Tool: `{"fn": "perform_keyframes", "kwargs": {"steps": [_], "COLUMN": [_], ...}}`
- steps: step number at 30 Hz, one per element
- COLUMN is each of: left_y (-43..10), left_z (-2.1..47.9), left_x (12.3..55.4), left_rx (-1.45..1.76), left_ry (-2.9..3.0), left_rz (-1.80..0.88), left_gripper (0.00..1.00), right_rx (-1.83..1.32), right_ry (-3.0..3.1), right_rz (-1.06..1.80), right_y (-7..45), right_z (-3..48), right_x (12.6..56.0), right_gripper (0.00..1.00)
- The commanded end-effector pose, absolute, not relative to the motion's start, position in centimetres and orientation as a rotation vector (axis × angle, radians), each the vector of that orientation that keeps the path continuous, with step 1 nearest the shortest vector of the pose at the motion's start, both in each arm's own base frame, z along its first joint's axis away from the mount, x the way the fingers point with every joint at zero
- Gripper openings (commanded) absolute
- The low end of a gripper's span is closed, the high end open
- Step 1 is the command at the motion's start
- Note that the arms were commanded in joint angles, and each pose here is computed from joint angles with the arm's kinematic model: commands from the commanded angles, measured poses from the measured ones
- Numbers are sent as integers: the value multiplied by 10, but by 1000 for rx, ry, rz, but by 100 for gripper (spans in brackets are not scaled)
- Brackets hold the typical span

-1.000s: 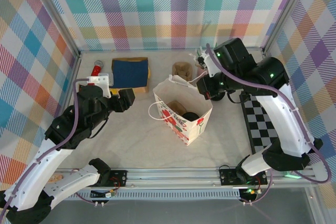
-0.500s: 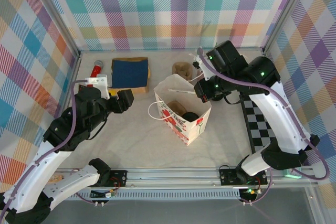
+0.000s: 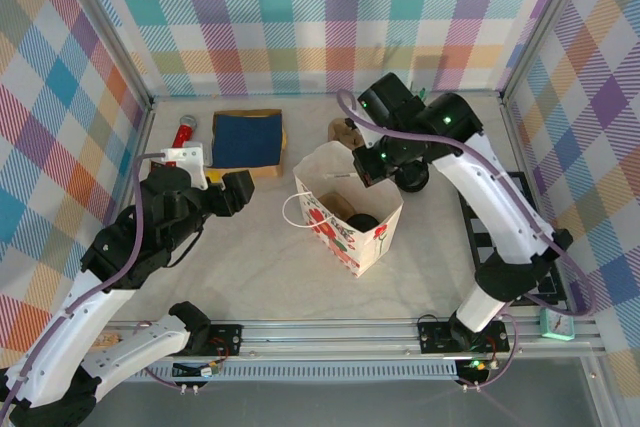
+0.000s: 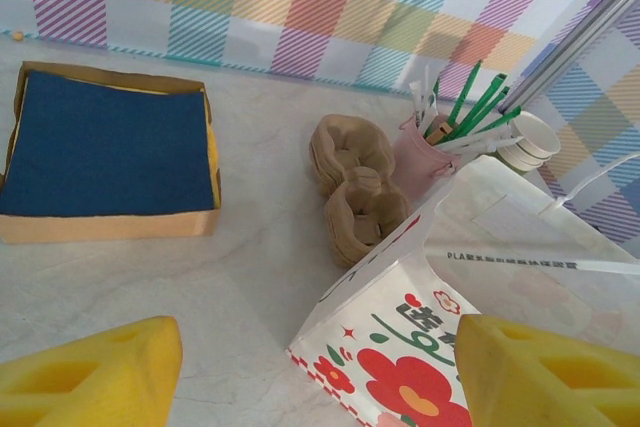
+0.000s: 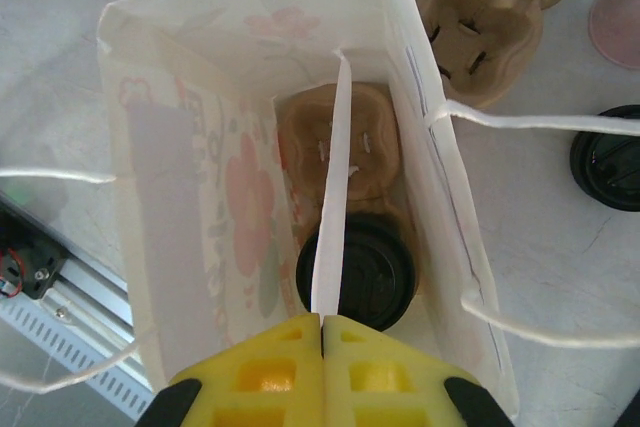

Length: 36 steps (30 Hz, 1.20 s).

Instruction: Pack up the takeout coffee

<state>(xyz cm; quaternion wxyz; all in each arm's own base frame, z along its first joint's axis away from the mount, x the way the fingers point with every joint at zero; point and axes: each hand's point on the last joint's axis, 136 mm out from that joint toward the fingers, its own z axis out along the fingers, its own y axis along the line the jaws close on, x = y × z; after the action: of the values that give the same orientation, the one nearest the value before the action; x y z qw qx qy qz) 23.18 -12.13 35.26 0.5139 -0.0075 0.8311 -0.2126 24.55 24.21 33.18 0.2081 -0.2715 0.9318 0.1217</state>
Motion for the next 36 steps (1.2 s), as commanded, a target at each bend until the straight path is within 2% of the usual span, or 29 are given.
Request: {"fn": "perform_keyframes", "kwargs": {"steps": [1, 21, 36], "left_y": [-117, -124, -128], "left_z": [346, 340, 338], "left_x": [231, 232, 233], "left_rx": [-11, -5, -2], "left_ry": [2005, 2023, 2028], "left_rz": [-482, -512, -535], "left_gripper": [72, 72, 72], "right_rx": [-778, -807, -835], "right_ry": [2584, 2604, 2618], "right_rz": [285, 105, 86], "right_y": [242, 258, 273], "right_z": [334, 313, 300], "right_x": [248, 276, 286], "right_gripper": [0, 0, 0]}}
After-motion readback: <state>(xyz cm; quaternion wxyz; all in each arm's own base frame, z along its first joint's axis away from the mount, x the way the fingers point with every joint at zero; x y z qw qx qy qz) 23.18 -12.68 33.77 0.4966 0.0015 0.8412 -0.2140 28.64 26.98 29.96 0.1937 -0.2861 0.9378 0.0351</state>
